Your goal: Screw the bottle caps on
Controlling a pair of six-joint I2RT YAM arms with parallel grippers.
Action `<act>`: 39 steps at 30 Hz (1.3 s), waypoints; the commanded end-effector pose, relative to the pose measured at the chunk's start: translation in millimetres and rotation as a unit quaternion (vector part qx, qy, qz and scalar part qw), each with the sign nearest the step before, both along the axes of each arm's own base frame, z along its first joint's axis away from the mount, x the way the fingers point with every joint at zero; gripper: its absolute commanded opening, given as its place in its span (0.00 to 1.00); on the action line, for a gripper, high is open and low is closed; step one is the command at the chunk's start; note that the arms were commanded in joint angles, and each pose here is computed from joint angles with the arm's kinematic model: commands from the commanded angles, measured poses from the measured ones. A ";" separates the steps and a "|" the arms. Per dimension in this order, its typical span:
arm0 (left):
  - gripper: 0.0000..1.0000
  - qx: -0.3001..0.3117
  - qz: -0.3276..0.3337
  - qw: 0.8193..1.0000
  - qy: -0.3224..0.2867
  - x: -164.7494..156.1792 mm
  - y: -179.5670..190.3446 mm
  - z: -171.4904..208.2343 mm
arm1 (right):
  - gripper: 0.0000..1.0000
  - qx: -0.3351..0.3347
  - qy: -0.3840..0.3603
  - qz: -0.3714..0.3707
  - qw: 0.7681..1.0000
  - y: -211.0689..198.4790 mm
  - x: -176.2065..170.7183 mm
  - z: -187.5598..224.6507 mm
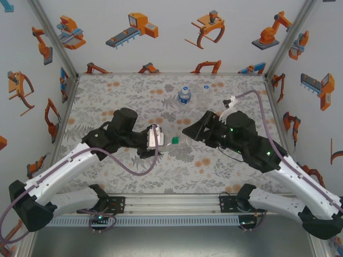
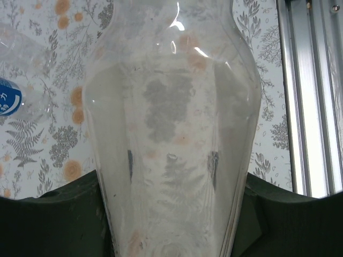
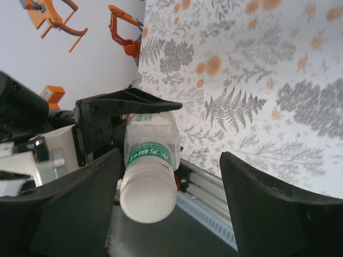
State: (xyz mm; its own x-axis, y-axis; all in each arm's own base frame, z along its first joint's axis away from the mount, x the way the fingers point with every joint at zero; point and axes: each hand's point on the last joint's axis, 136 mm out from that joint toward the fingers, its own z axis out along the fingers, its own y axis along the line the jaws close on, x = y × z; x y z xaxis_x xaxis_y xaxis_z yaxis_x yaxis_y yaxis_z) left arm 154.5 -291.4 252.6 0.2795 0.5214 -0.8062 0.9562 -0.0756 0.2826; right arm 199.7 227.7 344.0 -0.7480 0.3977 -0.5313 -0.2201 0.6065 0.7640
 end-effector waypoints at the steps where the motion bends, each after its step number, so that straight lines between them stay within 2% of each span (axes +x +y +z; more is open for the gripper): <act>1: 0.00 -0.022 -0.030 0.999 -0.010 -11.2 -2.4 9.0 | 0.69 -0.051 -0.100 0.021 0.993 -12.6 -3.2 37.0; 5: 0.00 -0.023 -0.033 0.999 -0.007 -12.4 -2.6 10.2 | 0.66 -0.108 -0.176 0.048 0.977 -19.2 -6.5 55.3; 8: 0.00 -0.025 -0.039 0.999 -0.005 -14.9 -2.8 11.9 | 0.63 -0.141 -0.255 0.111 0.950 -9.9 -16.9 69.7; 10: 0.00 -0.026 -0.044 0.999 -0.001 -17.1 -3.1 12.1 | 0.62 -0.155 -0.331 0.200 0.909 6.2 -37.9 75.6; 14: 0.00 -0.022 -0.060 0.998 0.014 -23.8 -3.2 11.2 | 0.62 -0.156 -0.467 0.348 0.797 26.8 -83.7 77.9; 15: 0.00 -0.022 -0.063 0.998 0.015 -25.0 -3.3 12.0 | 0.63 -0.152 -0.494 0.382 0.766 29.5 -96.5 76.0; 17: 0.00 -0.021 -0.066 0.997 0.019 -27.5 -2.4 12.9 | 0.63 -0.154 -0.530 0.424 0.718 32.7 -110.2 67.9; 18: 0.00 -0.023 -0.068 0.997 0.018 -28.5 -1.9 13.5 | 0.64 -0.160 -0.545 0.437 0.698 33.2 -113.4 63.1; 20: 0.00 -0.023 -0.071 0.997 0.018 -29.9 -1.7 13.3 | 0.64 -0.173 -0.561 0.450 0.673 35.1 -114.0 53.9; 30: 0.00 -0.021 -0.068 0.997 0.021 -29.2 -1.8 11.4 | 0.61 -0.170 -0.560 0.457 0.670 41.4 -111.0 35.9; 39: 0.00 -0.021 -0.067 0.997 0.021 -27.6 -3.5 12.2 | 0.46 -0.193 -0.548 0.442 0.683 43.1 -98.5 24.0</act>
